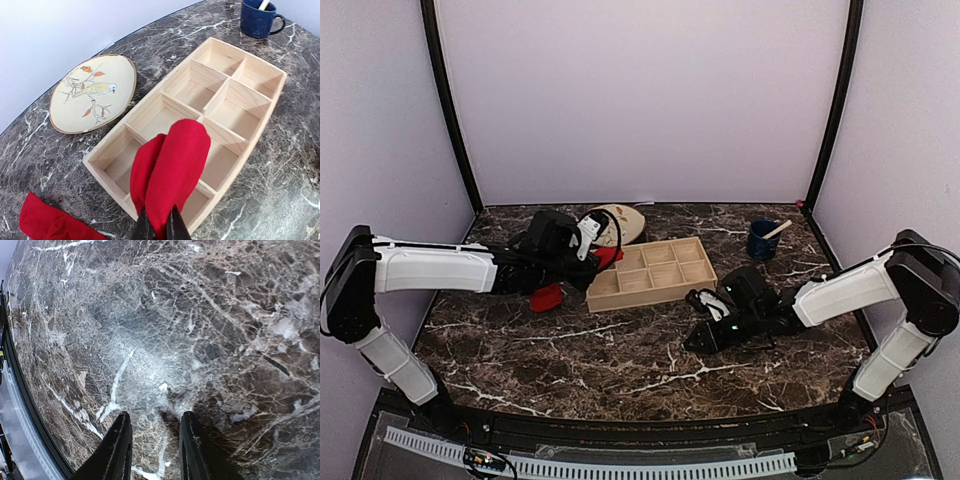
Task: Roll the socks
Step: Place the sock in the storage box.
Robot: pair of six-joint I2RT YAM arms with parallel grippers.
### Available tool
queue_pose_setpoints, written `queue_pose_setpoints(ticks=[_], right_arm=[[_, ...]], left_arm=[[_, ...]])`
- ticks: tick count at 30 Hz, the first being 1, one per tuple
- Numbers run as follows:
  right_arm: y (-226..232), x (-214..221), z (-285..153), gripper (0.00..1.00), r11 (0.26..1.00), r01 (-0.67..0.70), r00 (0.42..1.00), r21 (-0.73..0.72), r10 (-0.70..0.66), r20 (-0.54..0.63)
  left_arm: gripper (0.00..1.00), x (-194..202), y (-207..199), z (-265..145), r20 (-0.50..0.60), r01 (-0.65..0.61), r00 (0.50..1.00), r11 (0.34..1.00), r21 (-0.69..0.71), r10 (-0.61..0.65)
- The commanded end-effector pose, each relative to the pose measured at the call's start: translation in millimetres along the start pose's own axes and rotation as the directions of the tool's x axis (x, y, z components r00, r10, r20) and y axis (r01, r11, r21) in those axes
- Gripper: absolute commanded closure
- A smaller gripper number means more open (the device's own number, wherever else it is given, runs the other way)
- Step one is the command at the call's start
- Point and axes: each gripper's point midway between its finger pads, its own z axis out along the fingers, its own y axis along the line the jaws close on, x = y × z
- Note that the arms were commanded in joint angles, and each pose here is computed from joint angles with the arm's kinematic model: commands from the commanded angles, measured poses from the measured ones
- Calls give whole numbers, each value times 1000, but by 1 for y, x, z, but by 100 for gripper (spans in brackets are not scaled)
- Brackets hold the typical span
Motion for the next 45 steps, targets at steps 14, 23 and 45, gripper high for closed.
queue_pose_setpoints(ticks=[14, 23, 45], right_arm=[[-4, -9, -4, 68, 999, -20, 999, 25, 19, 45], [-7, -4, -4, 68, 999, -21, 999, 31, 19, 39], [-1, -3, -13, 68, 1000, -9, 998, 4, 9, 64]], left_arm=[[100, 21, 32, 26, -87, 144, 982, 959, -242, -169], [100, 35, 18, 28, -158, 175, 964, 960, -219, -212], [100, 61, 12, 34, -293, 224, 899, 916, -333, -326]])
